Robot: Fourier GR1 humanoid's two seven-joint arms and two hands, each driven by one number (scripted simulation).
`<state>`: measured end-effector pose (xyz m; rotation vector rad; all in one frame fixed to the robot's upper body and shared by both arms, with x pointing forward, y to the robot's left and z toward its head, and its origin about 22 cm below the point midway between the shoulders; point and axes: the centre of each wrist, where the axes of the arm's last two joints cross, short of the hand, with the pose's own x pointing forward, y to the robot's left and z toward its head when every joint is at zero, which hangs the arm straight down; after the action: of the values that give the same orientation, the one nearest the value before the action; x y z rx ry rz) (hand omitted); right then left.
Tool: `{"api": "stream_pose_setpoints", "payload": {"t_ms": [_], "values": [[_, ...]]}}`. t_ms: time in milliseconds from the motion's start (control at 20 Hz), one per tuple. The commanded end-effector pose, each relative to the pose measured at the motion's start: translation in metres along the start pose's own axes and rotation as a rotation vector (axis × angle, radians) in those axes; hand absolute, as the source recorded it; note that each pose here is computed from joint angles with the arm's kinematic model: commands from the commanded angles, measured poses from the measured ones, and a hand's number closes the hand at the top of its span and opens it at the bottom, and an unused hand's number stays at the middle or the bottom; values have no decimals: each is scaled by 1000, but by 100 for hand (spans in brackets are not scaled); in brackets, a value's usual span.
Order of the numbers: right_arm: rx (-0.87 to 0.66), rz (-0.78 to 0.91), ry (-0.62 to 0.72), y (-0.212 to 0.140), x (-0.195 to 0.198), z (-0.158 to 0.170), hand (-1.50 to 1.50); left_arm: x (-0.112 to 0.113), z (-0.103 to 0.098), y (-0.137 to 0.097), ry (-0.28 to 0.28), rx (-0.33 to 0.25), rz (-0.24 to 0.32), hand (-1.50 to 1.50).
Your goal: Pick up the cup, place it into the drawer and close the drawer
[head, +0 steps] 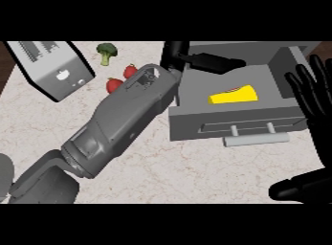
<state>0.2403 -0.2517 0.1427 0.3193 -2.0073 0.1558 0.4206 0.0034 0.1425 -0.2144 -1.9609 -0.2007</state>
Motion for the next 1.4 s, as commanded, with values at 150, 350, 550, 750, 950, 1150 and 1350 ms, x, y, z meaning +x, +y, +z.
{"api": "stream_pose_setpoints", "payload": {"t_ms": [150, 350, 550, 750, 950, 1150, 1350], "values": [[27, 35, 14, -11, 16, 6, 150, 7, 1, 15, -1, 18, 133, -150], [129, 147, 45, -9, 24, 24, 150, 11, 4, 48, -24, 74, 152, -150], [172, 255, 74, -20, 25, 26, 150, 11, 15, 81, -23, 167, 182, -150], [192, 341, 126, -3, 15, 31, 150, 11, 41, 116, -4, 191, 182, -150], [209, 391, 173, 1, 10, 34, 150, 18, 77, 149, 27, 200, 202, -150], [207, 435, 223, -20, -4, 41, 150, 8, 121, 179, 26, 233, 206, -150], [261, 559, 213, 6, -24, 30, 150, 2, 152, 193, 29, 219, 216, -150]]}}
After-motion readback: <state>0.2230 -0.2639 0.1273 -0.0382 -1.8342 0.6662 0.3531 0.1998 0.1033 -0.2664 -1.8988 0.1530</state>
